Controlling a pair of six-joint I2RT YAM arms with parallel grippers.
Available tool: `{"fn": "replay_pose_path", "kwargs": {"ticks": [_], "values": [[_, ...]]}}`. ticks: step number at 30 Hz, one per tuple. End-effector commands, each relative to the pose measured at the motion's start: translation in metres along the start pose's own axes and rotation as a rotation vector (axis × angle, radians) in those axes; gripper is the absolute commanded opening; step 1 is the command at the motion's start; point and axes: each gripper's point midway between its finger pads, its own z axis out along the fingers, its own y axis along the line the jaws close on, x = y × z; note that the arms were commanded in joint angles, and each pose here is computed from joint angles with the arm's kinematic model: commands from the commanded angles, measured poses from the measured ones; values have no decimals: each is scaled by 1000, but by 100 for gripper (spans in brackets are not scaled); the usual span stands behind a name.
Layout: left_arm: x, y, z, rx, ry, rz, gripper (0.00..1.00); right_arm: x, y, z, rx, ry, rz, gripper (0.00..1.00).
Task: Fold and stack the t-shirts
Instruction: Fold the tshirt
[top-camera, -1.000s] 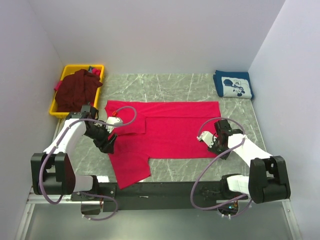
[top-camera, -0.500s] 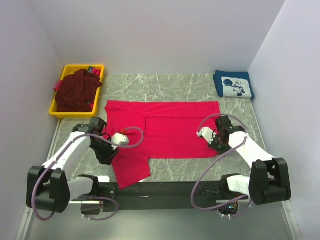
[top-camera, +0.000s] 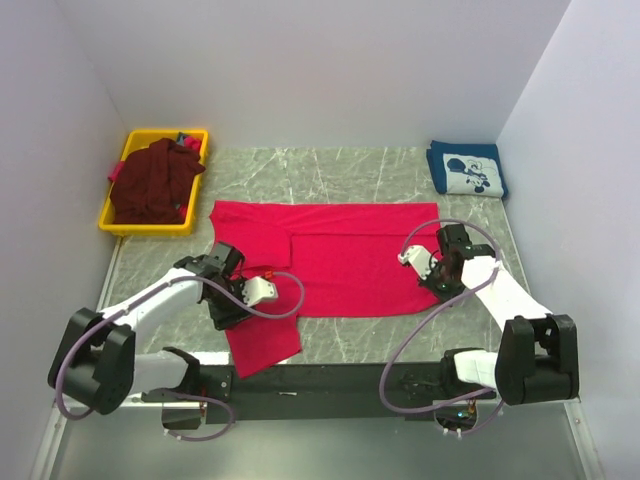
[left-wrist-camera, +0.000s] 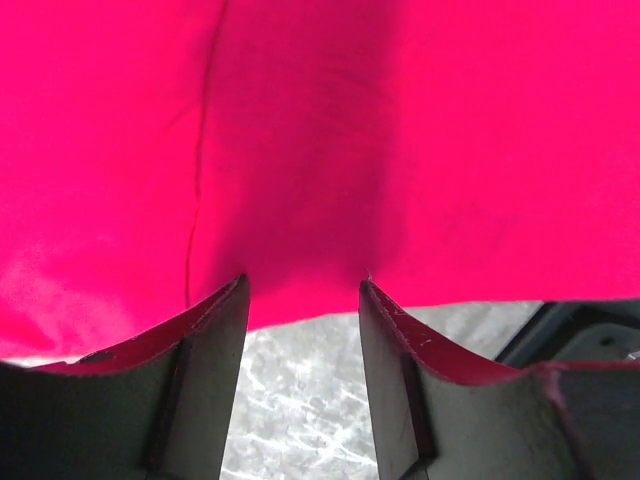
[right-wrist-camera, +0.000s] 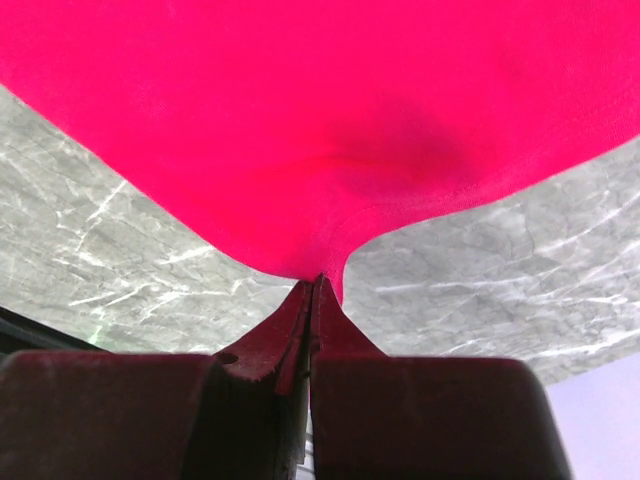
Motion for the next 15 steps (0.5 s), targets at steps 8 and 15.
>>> {"fn": "replay_pose_path", "kwargs": {"ticks": [8,15], "values": [[29,-1,29,16,159,32,29,-5,-13,-11,15,-19,34,0],[16,-1,6,4,107,60,2,5,-8,-14,15,-25,41,0]]}}
